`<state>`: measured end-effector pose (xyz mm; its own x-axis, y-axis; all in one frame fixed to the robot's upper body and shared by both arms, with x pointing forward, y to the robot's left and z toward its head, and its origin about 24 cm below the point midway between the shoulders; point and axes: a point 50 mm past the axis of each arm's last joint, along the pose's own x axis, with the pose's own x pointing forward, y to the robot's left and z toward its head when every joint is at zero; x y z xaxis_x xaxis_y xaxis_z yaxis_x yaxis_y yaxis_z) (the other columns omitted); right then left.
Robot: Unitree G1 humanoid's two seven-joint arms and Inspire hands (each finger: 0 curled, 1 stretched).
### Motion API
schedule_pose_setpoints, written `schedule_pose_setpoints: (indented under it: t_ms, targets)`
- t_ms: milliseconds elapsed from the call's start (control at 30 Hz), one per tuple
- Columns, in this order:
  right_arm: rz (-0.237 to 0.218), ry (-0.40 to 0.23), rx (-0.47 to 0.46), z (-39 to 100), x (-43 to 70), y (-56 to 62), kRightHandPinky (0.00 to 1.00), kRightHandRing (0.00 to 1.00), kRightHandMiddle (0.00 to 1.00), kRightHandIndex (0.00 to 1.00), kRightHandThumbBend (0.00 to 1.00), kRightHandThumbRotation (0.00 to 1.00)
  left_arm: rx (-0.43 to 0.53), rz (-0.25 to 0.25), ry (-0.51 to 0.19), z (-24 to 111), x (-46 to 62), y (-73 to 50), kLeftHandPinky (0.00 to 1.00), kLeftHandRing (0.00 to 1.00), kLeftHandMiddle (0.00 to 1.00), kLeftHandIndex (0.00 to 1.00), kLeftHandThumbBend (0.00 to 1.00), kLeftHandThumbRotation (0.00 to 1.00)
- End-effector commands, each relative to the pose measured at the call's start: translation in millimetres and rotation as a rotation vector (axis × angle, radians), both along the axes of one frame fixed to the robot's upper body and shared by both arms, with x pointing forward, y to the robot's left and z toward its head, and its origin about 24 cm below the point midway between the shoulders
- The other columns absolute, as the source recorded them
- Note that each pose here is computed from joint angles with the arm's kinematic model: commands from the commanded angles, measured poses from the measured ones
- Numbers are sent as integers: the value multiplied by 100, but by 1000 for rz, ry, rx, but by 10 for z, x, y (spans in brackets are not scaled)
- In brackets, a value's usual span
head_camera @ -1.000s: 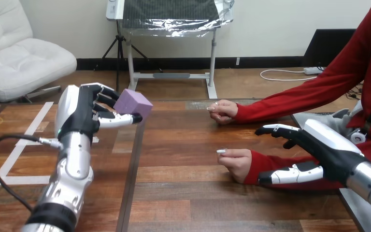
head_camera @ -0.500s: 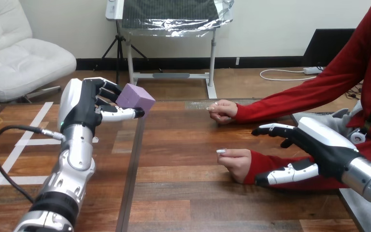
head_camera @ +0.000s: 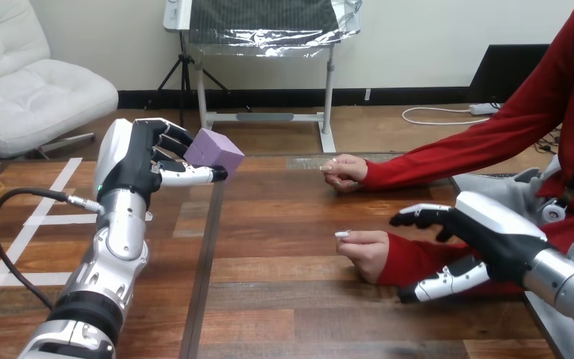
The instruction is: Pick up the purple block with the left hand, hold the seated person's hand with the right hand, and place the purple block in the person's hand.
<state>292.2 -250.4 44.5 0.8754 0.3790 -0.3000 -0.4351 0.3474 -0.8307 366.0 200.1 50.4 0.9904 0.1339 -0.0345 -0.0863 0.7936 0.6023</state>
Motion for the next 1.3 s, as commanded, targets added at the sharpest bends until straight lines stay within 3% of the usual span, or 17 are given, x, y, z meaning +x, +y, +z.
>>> schedule_pose_setpoints:
  t_ms: [0,767,1267]
  targets:
    - [4,-98,-10,249,216,39,72,83,84,81,100,40,-4,-55,-111,327,162,-137,35,43,47,47,68,0]
    - [-19,-32,-104,89,316,42,69,81,83,79,100,34,-9,-61,-124,351,159,-121,35,43,47,47,67,0]
    - [-68,-1,-78,31,352,21,67,79,82,78,100,31,-20,-67,-136,377,157,-96,33,41,46,48,66,0]
